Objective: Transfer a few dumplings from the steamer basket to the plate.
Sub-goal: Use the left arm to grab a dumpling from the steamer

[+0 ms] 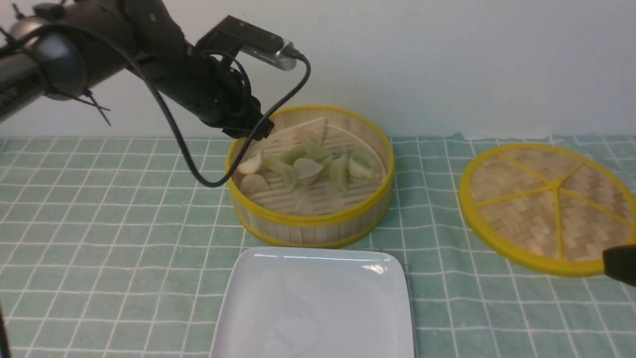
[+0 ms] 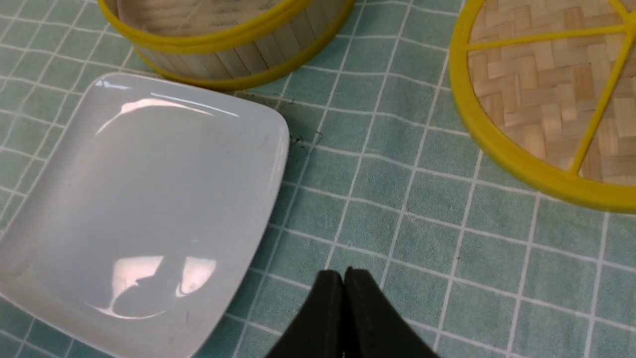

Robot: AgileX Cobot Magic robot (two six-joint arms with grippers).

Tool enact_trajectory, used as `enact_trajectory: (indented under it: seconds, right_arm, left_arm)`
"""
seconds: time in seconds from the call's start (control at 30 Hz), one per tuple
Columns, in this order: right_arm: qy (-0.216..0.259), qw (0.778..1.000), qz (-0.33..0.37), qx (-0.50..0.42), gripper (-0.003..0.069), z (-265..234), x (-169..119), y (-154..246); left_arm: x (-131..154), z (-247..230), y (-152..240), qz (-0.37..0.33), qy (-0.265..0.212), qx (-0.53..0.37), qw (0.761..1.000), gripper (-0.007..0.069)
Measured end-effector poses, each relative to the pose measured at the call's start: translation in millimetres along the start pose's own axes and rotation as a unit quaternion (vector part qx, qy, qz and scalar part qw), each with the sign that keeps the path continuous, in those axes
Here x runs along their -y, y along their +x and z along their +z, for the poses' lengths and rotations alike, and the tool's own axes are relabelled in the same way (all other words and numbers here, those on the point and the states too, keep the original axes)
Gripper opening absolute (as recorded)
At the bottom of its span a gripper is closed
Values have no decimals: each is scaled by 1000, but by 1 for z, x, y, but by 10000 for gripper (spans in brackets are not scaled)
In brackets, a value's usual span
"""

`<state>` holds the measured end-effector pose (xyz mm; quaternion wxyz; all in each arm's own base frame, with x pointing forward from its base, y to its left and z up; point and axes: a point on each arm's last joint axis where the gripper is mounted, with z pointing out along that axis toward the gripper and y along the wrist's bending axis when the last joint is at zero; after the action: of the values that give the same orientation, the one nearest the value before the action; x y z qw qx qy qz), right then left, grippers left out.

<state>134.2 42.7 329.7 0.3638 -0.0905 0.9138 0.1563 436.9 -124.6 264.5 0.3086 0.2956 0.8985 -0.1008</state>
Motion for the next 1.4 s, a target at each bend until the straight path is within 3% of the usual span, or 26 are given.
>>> enact_trajectory:
  seconds: [0.17, 0.33, 0.6, 0.73, 0.83, 1.03, 1.17, 1.4]
  right_arm:
    - [-2, 1000, 0, -11, -13, 0, 0, 2]
    - [-3, 1000, 0, -24, -13, 0, -1, 4]
    - [-5, 999, 4, -35, -13, 0, -1, 6]
    - [-6, 999, 4, -39, -13, 0, -1, 7]
    - [-6, 999, 5, -42, -13, 0, -1, 7]
    - [-7, 999, 5, -48, -13, 0, -1, 8]
    - [-8, 999, 6, -48, -13, 0, -2, 9]
    - [-21, 999, 17, -38, -13, 0, -4, 7]
  left_arm:
    - [-13, 39, 1, -2, -13, -11, 1000, 354]
    - [-19, 66, 9, 4, -28, -18, 999, 364]
    - [-23, 92, 24, 15, -32, -47, 998, 314]
    - [-21, 94, 25, 14, -30, -53, 998, 188]
    - [-15, 92, 23, 11, -24, -65, 998, 179]
    - [3, 56, -2, -7, -8, -67, 998, 179]
    - [27, -5, -28, 3, 7, -55, 998, 179]
    - [70, -61, -34, 37, 49, -92, 994, 179]
